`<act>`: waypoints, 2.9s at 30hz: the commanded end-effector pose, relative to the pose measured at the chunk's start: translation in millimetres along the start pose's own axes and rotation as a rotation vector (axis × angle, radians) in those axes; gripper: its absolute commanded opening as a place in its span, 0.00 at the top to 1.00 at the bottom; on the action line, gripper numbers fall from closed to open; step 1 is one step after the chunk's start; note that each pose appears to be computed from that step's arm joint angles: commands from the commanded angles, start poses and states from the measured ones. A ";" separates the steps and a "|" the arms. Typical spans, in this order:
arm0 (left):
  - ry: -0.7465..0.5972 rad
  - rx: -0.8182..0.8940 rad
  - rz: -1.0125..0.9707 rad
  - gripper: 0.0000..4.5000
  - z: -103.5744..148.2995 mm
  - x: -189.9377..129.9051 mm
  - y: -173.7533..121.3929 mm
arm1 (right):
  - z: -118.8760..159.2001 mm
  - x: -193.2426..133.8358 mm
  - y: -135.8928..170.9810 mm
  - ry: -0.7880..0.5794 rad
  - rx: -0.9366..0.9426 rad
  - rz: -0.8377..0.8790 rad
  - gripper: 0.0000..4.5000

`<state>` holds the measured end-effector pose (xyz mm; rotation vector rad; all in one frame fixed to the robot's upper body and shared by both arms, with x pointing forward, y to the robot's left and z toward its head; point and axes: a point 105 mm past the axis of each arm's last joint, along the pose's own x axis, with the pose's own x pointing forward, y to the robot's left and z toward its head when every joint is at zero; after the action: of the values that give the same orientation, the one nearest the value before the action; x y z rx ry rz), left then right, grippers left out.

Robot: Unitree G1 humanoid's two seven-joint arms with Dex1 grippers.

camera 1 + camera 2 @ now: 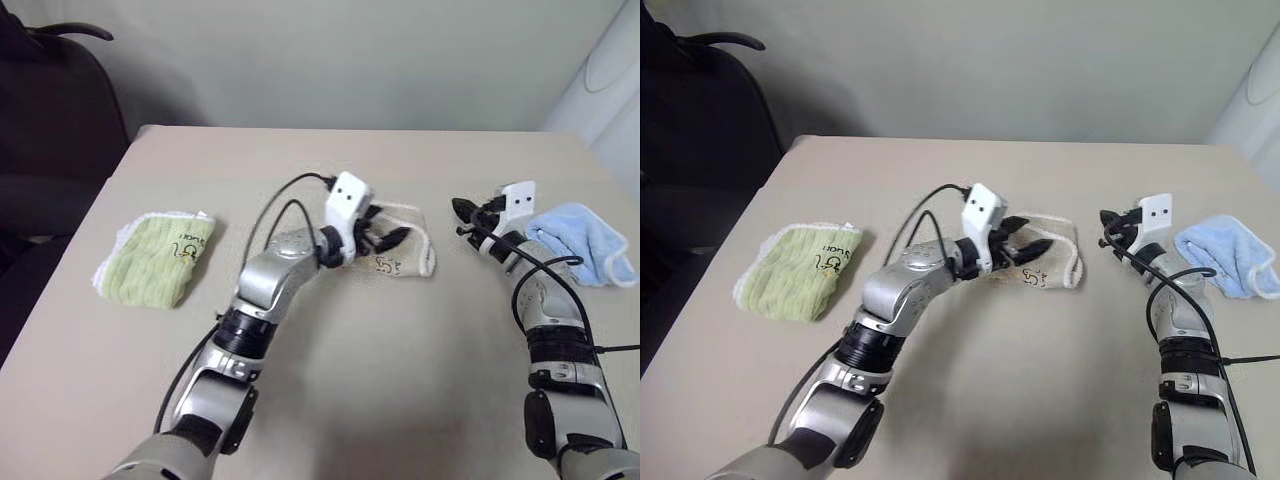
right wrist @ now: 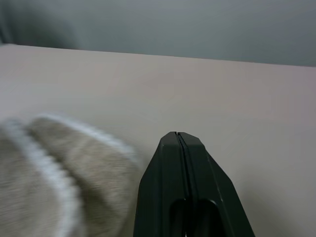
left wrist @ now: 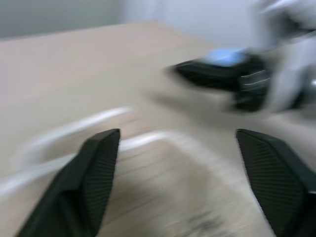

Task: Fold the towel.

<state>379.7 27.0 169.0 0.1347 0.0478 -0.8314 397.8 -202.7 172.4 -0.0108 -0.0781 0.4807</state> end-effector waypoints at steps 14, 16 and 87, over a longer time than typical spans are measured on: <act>0.148 0.097 0.031 0.97 -63.2 19.7 6.7 | -65.4 2.3 40.8 0.286 -0.043 0.193 1.00; 0.030 0.036 0.053 0.97 -39.4 11.9 10.6 | -50.5 -2.6 33.6 0.216 -0.012 0.180 1.00; 0.012 -0.160 0.143 0.98 -44.2 -42.4 -11.2 | -30.6 -142.4 -176.9 0.097 0.322 -0.746 0.99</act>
<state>344.4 59.7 120.1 -0.0189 0.1496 -0.6755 356.9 -416.6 129.0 0.3390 0.1210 -0.2101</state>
